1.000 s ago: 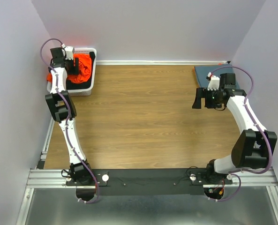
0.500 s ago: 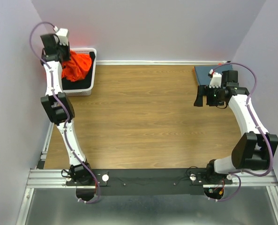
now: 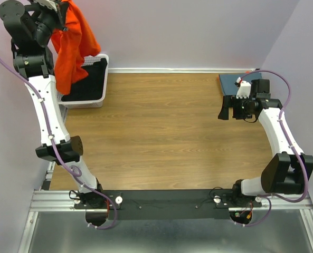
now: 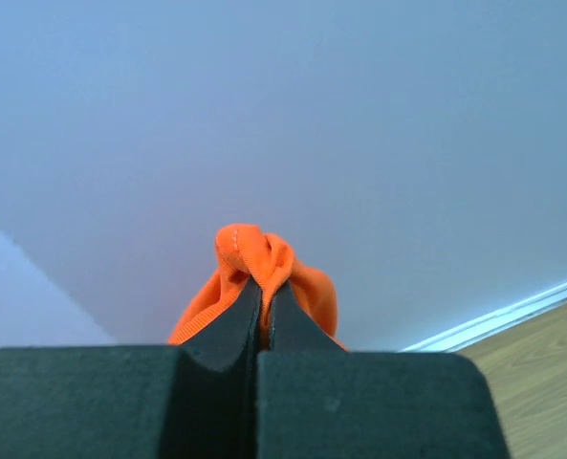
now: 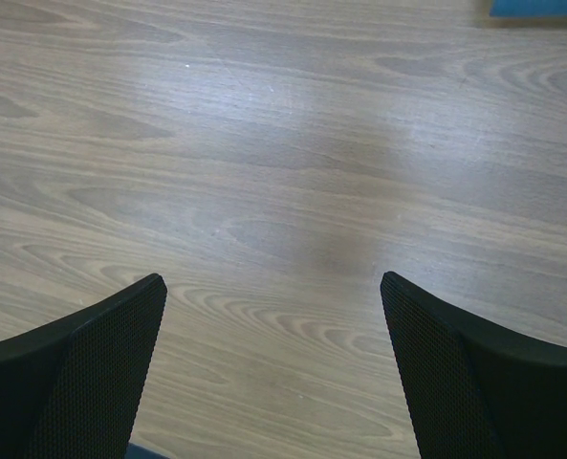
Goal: Fold and stack the t-shirts
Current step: Move the tshirt to the center of the board
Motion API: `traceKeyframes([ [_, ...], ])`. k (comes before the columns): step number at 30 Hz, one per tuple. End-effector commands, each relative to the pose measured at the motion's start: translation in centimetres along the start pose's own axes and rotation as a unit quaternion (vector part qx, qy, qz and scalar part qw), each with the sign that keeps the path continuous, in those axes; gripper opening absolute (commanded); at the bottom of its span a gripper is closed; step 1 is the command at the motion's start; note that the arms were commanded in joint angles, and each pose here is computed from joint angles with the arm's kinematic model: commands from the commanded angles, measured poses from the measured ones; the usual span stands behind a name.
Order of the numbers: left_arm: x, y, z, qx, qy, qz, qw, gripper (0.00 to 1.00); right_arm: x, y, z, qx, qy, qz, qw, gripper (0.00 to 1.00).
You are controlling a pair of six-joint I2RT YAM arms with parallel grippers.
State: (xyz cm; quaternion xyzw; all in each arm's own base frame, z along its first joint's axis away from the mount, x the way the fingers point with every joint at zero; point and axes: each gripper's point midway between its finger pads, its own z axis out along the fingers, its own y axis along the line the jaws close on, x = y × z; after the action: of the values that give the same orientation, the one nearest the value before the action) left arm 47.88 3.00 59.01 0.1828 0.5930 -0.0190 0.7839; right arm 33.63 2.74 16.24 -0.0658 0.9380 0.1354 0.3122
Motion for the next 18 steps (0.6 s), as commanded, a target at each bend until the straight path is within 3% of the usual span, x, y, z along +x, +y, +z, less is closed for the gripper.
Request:
traceKeyframes([
  [1,-4.6,-4.8,-0.9,0.071,-0.048,-0.036,0.996,0.00,-0.9,1.1,-1.3,-0.017,-0.019,-0.005,1.000,1.00],
  [5,-8.5,-9.2,-1.7,0.122,-0.090,-0.058,0.987,0.00,-0.9,1.2,-1.3,-0.020,-0.019,-0.006,1.000,1.00],
  [10,-10.5,-14.6,-2.5,0.198,-0.111,-0.071,0.971,0.00,-0.8,1.3,-1.3,-0.022,-0.019,-0.006,1.000,1.00],
  [14,-7.9,-17.8,-2.4,0.263,-0.080,-0.110,0.955,0.00,-0.5,1.3,-1.2,-0.024,-0.016,-0.005,1.000,1.00],
  [17,-1.0,-19.1,-2.4,0.292,0.000,-0.125,0.948,0.47,-0.4,1.3,-1.0,-0.026,-0.013,-0.004,1.000,1.00],
  [18,0.3,-19.6,-3.3,0.301,0.016,-0.127,0.945,0.98,-0.3,1.4,-1.0,-0.027,-0.012,-0.005,1.000,1.00],
])
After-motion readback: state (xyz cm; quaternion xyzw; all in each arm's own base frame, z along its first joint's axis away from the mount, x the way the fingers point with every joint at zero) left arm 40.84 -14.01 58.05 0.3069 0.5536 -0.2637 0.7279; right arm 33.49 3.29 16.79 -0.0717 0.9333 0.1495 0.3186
